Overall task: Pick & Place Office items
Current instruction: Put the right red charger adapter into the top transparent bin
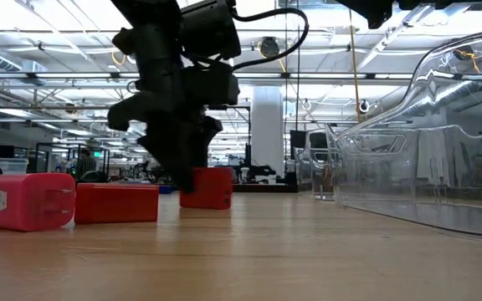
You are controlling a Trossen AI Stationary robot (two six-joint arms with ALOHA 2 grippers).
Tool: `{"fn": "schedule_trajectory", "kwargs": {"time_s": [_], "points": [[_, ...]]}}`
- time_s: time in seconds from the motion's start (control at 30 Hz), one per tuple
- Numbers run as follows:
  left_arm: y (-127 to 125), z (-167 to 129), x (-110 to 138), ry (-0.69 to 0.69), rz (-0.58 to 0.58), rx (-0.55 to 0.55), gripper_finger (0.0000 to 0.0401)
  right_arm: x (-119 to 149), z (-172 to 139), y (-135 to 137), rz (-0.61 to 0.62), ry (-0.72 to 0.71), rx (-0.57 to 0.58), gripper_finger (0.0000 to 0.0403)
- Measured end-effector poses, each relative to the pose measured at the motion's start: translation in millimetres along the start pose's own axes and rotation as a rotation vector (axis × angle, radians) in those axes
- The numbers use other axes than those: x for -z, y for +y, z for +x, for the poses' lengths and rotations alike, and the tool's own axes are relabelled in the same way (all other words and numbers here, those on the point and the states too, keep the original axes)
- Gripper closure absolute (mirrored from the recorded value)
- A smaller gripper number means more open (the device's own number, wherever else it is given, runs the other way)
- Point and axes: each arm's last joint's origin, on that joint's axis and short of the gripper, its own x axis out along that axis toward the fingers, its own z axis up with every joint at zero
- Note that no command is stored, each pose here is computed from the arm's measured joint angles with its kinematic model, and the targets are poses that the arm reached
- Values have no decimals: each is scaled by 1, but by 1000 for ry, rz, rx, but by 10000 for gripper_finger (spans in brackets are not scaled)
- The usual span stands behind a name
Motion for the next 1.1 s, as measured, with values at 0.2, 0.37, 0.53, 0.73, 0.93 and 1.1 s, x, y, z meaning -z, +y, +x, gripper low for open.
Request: {"fn": "schedule_trajectory", "kwargs": {"time_s": [0.2, 0.37, 0.53, 0.73, 0.93, 1.1], "points": [[1, 6, -4, -32, 4, -7, 280, 0, 0, 0, 0, -1, 0, 110], [2, 12, -5, -32, 9, -18, 273, 1, 0, 0, -1, 6, 0, 110], [5, -6, -1, -5, 3, -114, 279, 8, 6, 2, 13, 51, -1, 110], [7, -61, -6, -137, -42, -165, 279, 27, 30, 7, -24, 92, 93, 110], [7, -106, -8, -276, -69, -252, 279, 36, 66, 4, 9, 129, 151, 110], [7, -118, -7, -309, -80, -291, 279, 49, 93, -3, 64, 193, 148, 110]]}}
